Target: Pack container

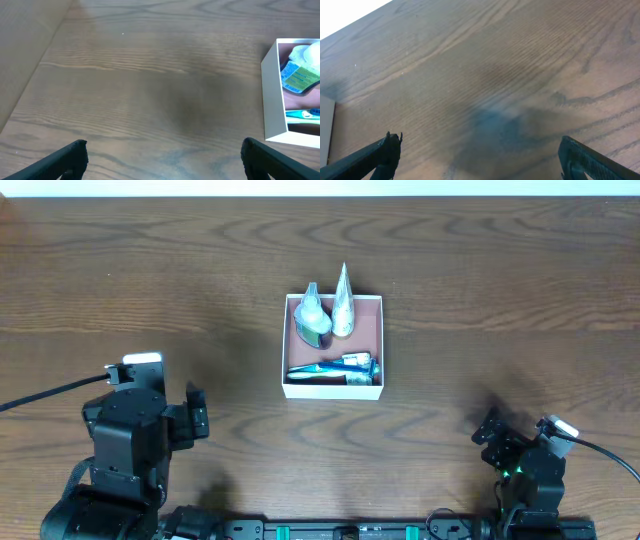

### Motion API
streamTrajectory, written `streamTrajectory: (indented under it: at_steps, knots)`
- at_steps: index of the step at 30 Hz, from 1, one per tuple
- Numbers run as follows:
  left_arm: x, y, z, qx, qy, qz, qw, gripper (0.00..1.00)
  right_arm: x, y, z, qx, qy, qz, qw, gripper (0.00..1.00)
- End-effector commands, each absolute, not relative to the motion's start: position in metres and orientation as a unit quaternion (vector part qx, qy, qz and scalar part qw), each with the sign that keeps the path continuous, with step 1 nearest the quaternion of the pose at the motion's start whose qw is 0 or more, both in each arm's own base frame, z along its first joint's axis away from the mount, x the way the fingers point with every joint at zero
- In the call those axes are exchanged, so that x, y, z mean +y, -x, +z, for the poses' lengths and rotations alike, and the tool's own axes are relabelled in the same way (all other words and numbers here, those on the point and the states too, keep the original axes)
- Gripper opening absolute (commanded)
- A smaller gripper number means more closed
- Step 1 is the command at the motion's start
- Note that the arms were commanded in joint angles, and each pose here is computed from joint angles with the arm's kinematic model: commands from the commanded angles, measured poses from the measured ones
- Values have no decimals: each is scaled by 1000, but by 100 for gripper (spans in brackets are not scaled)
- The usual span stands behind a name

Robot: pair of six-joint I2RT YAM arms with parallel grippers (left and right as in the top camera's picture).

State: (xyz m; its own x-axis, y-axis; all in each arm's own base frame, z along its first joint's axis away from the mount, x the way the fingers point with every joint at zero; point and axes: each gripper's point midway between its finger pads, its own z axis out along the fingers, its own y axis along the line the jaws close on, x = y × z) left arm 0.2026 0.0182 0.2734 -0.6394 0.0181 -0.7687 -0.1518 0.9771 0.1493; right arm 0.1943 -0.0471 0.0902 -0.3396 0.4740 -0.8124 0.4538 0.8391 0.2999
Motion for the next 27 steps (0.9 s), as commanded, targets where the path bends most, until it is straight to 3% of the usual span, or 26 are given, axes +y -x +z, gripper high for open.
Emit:
streamTrajectory:
  at_steps: [1,14,27]
  knots:
    - [21,-202,275,898,47,102,425,98,-44,-194,89,818,-284,18,500,99]
    - [38,-188,265,892,92,105,429,98,-44,-194,89,818,-284,18,500,99]
    - [13,-189,187,851,77,-11,519,98,-44,-194,89,818,-284,18,500,99]
